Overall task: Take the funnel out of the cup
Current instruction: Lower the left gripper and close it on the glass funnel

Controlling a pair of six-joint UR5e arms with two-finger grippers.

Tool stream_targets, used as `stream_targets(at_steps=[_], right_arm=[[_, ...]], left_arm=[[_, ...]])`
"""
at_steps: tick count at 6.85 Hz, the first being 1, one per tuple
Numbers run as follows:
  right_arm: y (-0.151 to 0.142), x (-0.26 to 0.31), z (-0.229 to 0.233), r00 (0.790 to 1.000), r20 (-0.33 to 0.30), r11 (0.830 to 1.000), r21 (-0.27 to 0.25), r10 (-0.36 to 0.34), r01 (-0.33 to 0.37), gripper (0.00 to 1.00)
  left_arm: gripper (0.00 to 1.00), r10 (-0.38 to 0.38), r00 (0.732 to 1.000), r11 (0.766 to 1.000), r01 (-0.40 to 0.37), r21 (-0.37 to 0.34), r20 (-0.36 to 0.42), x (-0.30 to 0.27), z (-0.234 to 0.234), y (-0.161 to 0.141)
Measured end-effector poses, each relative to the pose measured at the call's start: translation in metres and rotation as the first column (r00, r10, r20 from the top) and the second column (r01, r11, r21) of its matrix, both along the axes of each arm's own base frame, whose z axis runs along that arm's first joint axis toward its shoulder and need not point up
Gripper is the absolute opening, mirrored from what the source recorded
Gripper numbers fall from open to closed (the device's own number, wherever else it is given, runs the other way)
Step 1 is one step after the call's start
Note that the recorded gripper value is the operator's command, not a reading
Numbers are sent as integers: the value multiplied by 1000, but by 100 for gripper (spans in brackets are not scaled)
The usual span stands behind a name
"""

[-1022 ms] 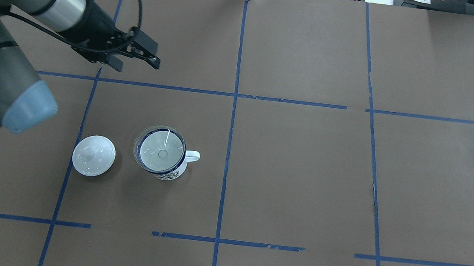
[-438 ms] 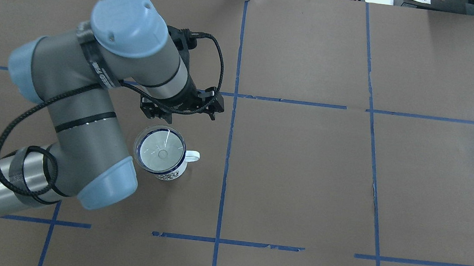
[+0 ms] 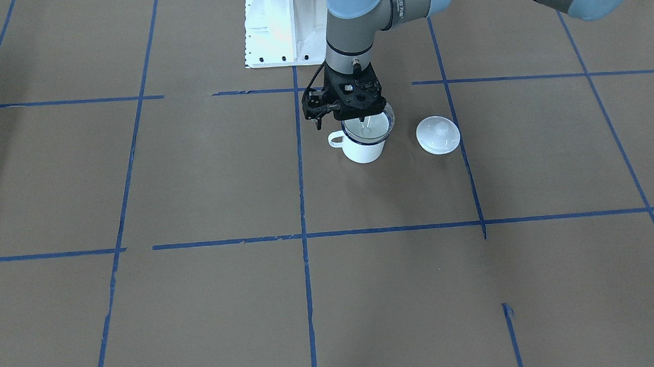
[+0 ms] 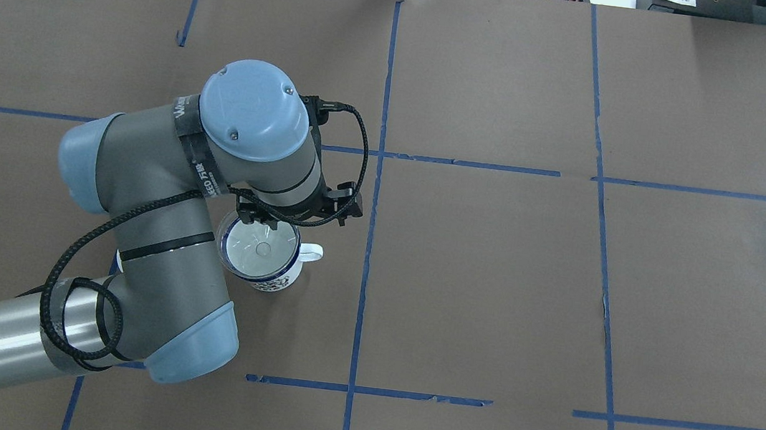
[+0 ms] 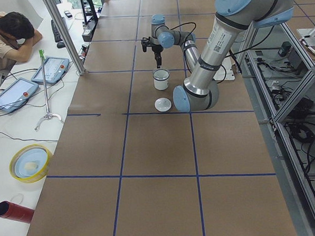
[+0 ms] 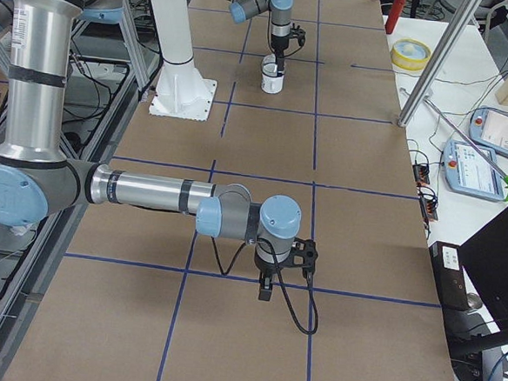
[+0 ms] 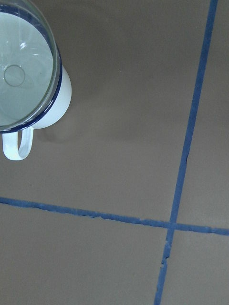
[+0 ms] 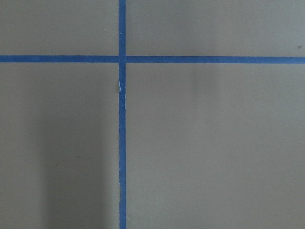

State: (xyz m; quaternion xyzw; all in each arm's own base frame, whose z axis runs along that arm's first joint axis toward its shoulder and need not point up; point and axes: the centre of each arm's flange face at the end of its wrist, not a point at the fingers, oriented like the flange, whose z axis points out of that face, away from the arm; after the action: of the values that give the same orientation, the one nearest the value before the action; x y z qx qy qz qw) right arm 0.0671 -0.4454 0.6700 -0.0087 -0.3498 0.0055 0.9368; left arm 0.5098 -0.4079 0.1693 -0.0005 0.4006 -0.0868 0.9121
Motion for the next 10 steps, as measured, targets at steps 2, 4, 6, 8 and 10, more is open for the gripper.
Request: stream_targets(at_steps=[2, 4, 6, 8, 10], right_arm=[[0, 0, 0, 1000, 0, 1000, 0, 0, 0, 100], [0, 0, 0, 1000, 0, 1000, 0, 0, 0, 100], [0, 0, 0, 1000, 0, 1000, 0, 0, 0, 100], [0, 0, 0, 1000, 0, 1000, 0, 0, 0, 100], [0, 0, 0, 1000, 0, 1000, 0, 0, 0, 100]], left_arm=[[52, 12, 1000, 1000, -12, -1, 16, 4, 13, 5], [0, 19, 1000, 1000, -19, 0, 19, 6, 14, 7], [0, 28, 999, 1000, -28, 8, 21, 6, 14, 8], [0, 41, 999, 999, -41, 25, 14, 3, 10, 10], [0, 40, 999, 998, -40, 45, -5, -16, -11, 14]])
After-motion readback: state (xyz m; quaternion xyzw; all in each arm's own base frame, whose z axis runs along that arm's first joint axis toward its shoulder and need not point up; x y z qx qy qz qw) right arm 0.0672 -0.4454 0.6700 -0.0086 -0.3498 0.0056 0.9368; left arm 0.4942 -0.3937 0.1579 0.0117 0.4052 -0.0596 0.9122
